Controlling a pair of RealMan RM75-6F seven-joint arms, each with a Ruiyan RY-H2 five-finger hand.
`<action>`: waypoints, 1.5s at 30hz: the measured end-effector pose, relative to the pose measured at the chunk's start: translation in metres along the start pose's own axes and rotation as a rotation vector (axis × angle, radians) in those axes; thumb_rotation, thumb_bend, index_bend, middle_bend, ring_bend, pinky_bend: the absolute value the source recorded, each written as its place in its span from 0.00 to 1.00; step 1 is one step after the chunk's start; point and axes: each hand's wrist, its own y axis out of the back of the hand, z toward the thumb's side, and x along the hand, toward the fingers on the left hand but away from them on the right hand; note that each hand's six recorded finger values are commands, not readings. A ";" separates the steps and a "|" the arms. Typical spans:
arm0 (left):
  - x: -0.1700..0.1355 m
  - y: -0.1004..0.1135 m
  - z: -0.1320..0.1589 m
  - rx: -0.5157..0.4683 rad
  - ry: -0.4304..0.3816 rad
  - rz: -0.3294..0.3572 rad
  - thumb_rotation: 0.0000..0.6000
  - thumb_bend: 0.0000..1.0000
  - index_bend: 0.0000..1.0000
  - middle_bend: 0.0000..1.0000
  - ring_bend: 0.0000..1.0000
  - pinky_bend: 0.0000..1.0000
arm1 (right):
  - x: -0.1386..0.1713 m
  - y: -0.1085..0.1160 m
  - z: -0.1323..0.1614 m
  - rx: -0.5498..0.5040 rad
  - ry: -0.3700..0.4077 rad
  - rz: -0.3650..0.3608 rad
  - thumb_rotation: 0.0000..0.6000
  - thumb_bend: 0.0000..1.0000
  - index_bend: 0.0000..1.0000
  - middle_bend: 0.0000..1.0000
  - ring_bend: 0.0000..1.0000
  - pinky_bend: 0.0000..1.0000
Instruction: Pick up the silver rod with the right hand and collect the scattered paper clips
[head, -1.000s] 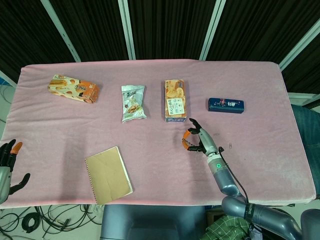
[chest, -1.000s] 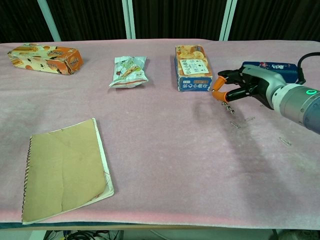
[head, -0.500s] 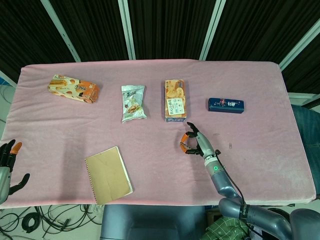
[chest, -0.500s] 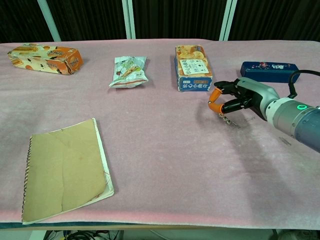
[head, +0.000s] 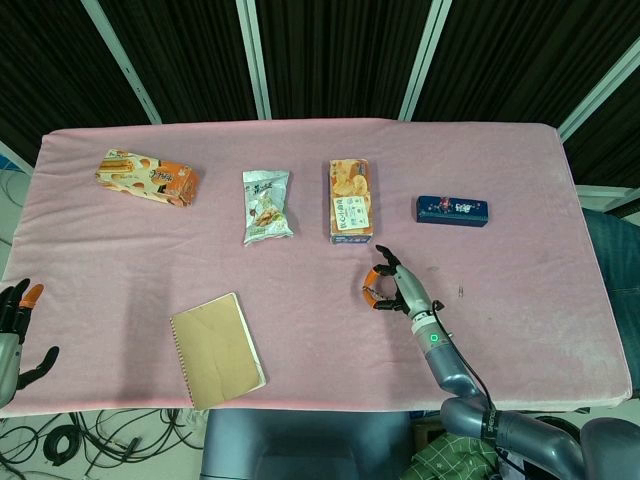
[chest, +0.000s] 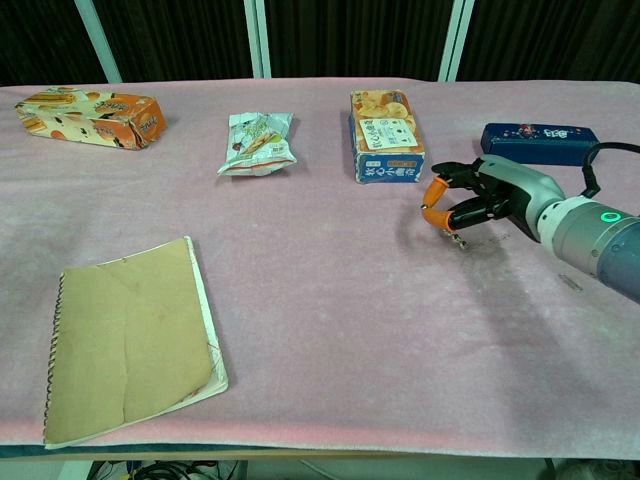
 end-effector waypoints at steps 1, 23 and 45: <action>0.000 0.000 0.000 0.000 0.000 0.000 1.00 0.28 0.01 0.00 0.00 0.00 | 0.000 0.000 -0.001 0.001 -0.001 0.000 1.00 0.38 0.60 0.00 0.03 0.21; 0.000 0.000 0.000 0.002 0.002 0.001 1.00 0.28 0.01 0.00 0.00 0.00 | -0.002 0.034 0.001 0.014 0.003 -0.055 1.00 0.38 0.60 0.00 0.03 0.21; 0.000 0.000 -0.001 0.007 0.007 0.003 1.00 0.28 0.01 0.00 0.00 0.00 | -0.004 0.043 -0.028 0.008 -0.065 -0.071 1.00 0.38 0.60 0.00 0.03 0.21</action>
